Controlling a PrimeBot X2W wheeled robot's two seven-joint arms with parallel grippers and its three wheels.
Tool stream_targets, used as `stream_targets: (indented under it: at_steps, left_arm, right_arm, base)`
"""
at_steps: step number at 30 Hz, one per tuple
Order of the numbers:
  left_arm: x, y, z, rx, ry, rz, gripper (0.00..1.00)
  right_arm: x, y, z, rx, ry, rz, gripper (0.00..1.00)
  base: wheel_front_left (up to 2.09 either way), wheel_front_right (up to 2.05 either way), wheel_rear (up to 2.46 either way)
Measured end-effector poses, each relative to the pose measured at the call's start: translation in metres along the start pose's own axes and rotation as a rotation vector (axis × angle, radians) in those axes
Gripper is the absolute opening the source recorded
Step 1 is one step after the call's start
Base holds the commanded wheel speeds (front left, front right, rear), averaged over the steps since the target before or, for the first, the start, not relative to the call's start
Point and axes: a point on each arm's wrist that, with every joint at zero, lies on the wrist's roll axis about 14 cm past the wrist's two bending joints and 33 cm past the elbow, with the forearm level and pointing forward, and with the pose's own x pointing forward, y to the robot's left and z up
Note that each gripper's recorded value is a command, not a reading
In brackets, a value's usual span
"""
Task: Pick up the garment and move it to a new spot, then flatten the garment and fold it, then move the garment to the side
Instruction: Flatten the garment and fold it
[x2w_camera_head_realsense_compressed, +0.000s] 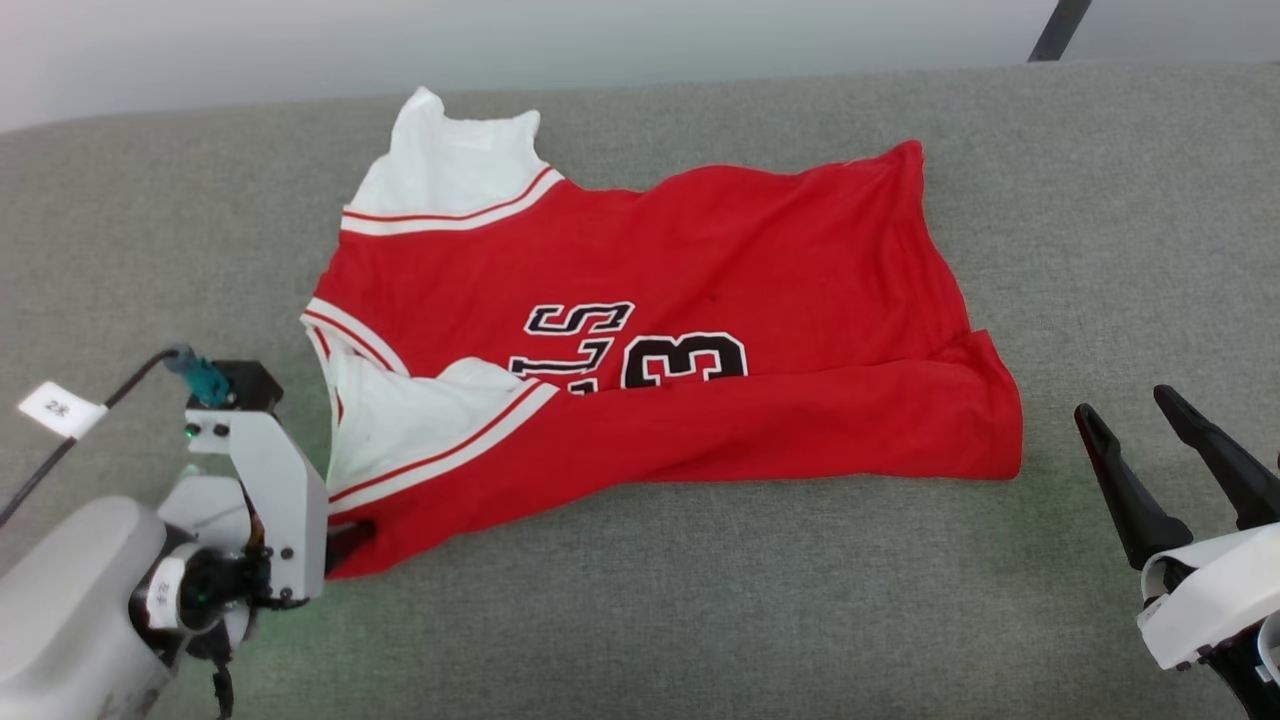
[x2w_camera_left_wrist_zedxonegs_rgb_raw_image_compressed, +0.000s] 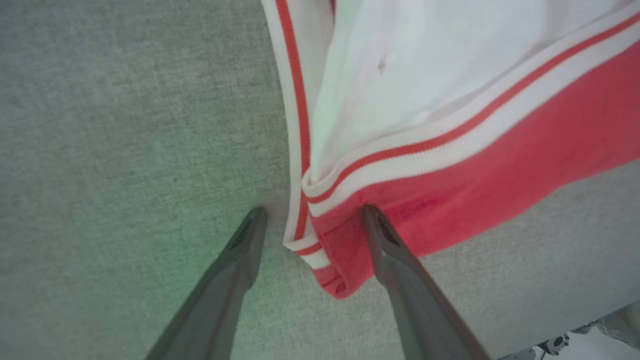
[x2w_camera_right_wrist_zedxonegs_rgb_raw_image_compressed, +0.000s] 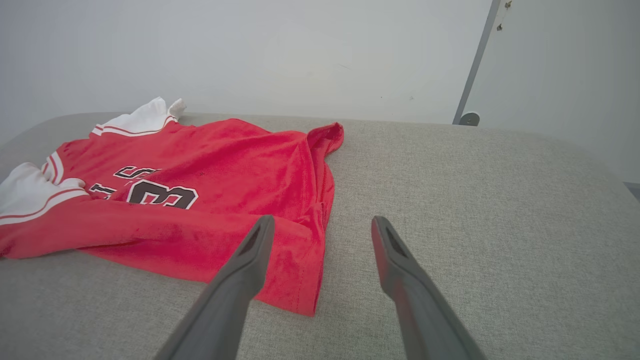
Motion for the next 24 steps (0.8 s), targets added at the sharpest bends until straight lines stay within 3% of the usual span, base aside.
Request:
stream_targets:
  at_steps: [5, 6, 7, 24]
  left_arm:
    - [0.012, 0.0, 0.003, -0.04, 0.012, -0.018, 1.0]
    - [0.014, -0.001, 0.003, -0.049, 0.022, -0.03, 0.4]
    - [0.014, -0.001, 0.003, -0.053, 0.025, -0.032, 0.0]
    - [0.019, -0.006, 0.009, -0.068, 0.004, -0.063, 0.0]
  right_arm:
    - [0.002, -0.001, -0.005, 0.005, 0.025, -0.002, 1.0]
    - [0.002, 0.0, -0.006, 0.008, 0.029, 0.0, 1.0]
    - [0.003, 0.001, -0.007, 0.009, 0.037, 0.004, 1.0]
    - [0.017, 0.003, -0.043, 0.019, 0.357, 0.052, 1.0]
  base:
    - [0.0, 0.0, 0.0]
    - [0.0, 0.0, 0.0]
    - [0.0, 0.0, 0.0]
    - [0.0, 0.0, 0.0]
